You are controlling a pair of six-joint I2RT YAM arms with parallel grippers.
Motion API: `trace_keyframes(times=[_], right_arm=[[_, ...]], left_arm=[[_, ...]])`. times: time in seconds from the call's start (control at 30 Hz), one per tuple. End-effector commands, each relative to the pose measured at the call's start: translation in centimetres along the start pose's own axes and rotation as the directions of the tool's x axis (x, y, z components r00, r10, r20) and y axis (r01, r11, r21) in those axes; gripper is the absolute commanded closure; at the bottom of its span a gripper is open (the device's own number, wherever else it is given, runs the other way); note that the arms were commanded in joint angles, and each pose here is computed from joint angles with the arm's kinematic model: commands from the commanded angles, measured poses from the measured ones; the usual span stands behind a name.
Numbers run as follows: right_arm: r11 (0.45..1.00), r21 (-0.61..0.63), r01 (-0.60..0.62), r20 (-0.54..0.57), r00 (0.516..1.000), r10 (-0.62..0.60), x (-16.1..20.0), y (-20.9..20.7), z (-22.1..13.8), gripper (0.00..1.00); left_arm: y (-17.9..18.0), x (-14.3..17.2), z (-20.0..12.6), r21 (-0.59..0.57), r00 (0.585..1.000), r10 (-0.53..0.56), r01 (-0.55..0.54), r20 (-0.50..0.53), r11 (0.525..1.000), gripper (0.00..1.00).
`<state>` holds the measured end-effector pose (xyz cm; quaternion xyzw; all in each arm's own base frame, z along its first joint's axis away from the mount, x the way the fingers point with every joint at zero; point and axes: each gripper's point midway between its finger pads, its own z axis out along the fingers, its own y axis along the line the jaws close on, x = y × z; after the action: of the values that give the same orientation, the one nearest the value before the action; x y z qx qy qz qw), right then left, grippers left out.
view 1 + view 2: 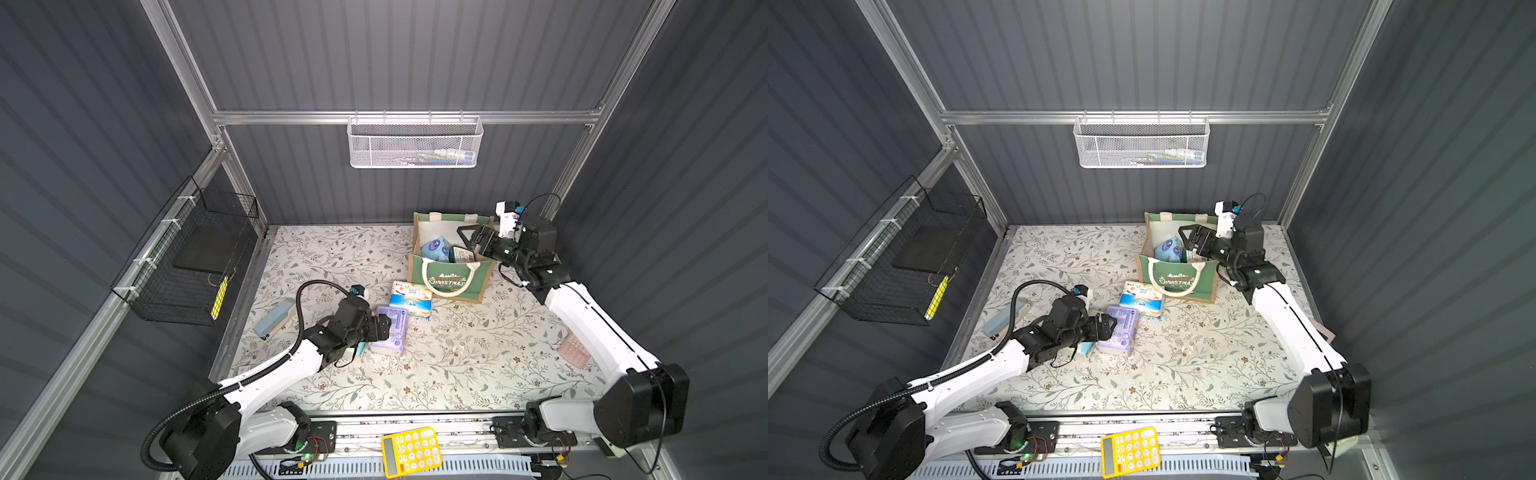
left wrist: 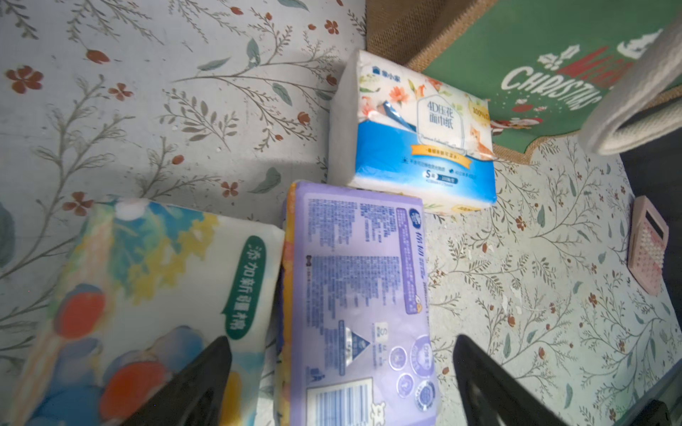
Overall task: Put tissues into the canvas bag
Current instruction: Place the pack of facial tissues in the canvas bag, then move the pack of facial tissues to the center of the board.
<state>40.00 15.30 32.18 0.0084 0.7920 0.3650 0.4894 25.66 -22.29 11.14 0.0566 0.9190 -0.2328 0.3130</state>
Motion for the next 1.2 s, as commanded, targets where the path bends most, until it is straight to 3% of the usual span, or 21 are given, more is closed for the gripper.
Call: trace_keyframes(times=[0.0, 0.2, 0.47, 0.83, 1.17], right_arm=[[0.994, 0.000, 0.109, 0.053, 0.993, -0.109, -0.2, 0.7, -2.1, 0.05], [0.987, 0.050, 0.151, 0.129, 0.979, -0.156, 0.7, 0.0, -6.4, 0.01], [0.987, 0.141, 0.075, 0.223, 0.969, -0.105, 1.9, -3.3, -10.5, 0.01], [0.975, 0.223, 0.006, 0.215, 0.975, -0.055, 6.3, -6.0, -13.2, 0.01], [0.958, 0.251, -0.143, 0.123, 0.986, 0.115, 11.7, -8.9, -13.0, 0.04]], left_arm=[[-1.5, -0.7, -0.1, 0.025, 0.999, 0.036, -0.036, 0.007, 0.999, 0.06], [-1.5, 0.2, 0.5, 0.022, 0.999, 0.029, -0.029, -0.027, 0.999, 0.06], [-1.5, 1.4, 1.3, 0.015, 0.998, 0.005, -0.004, -0.058, 1.000, 0.06], [-2.9, 2.1, 2.5, 0.064, 0.995, 0.013, -0.007, -0.097, 0.998, 0.08], [-4.5, 3.1, 3.4, 0.125, 0.992, 0.013, 0.003, -0.127, 0.992, 0.10]])
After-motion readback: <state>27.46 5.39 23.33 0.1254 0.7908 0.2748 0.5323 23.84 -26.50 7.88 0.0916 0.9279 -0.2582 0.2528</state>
